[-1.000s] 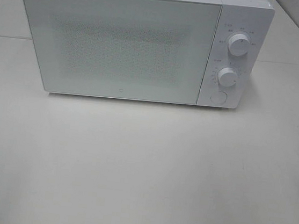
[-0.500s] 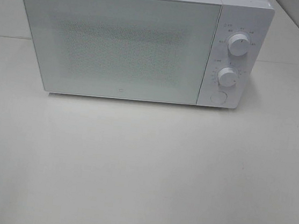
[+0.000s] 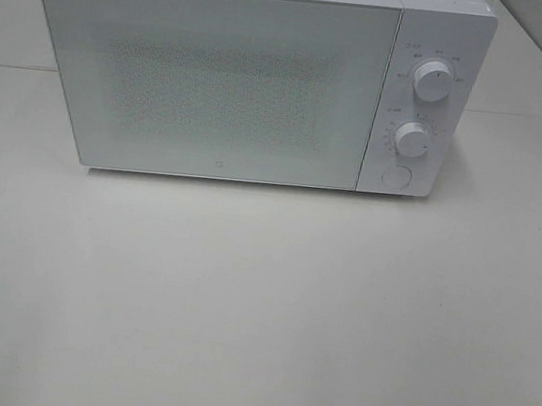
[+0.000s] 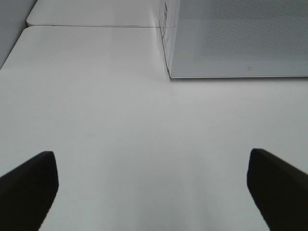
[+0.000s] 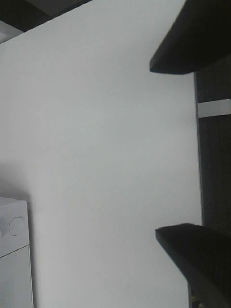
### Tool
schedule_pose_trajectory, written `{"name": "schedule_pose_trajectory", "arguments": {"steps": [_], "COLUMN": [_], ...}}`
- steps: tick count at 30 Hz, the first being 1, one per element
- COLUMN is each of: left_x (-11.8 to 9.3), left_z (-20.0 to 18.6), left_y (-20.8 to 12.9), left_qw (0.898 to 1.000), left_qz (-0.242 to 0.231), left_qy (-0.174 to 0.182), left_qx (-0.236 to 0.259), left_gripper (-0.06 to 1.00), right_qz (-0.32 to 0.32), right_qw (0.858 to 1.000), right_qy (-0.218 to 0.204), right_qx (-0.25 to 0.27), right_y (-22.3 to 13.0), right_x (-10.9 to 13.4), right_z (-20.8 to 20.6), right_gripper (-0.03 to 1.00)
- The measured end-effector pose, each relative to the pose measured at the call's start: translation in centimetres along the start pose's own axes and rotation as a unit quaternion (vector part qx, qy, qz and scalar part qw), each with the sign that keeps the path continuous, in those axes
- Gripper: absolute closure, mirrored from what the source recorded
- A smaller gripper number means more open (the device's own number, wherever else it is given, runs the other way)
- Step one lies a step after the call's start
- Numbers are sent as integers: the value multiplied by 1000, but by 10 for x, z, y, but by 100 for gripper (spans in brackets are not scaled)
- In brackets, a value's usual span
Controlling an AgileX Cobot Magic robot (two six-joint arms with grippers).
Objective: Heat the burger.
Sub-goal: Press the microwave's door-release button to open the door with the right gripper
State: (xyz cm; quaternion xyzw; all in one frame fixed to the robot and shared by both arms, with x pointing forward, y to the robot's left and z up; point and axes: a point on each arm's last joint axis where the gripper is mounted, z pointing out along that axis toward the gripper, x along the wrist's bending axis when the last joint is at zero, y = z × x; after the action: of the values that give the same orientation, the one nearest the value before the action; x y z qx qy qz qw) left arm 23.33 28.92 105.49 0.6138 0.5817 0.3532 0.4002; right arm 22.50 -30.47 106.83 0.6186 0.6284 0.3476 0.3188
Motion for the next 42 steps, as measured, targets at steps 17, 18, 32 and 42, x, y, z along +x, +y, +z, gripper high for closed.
{"name": "schedule_pose_trajectory", "arguments": {"steps": [17, 18, 32, 42], "left_x": [0, 0, 0, 0], "left_z": [0, 0, 0, 0], "left_y": [0, 0, 0, 0], "left_qw": [1000, 1000, 1000, 1000], "left_qz": [0, 0, 0, 0], "left_qy": [0, 0, 0, 0], "left_qx": [0, 0, 0, 0], "left_gripper": [-5, -5, -5, -5], "right_qz": [-6, -6, -3, 16], "right_qw": [998, 998, 998, 998], "right_qy": [7, 7, 4, -4], "right_qx": [-58, -59, -60, -60], "right_y": [-9, -8, -8, -9], "right_x": [1, 1, 1, 3], "right_z": [16, 16, 16, 15], "right_gripper": [14, 14, 14, 14]}}
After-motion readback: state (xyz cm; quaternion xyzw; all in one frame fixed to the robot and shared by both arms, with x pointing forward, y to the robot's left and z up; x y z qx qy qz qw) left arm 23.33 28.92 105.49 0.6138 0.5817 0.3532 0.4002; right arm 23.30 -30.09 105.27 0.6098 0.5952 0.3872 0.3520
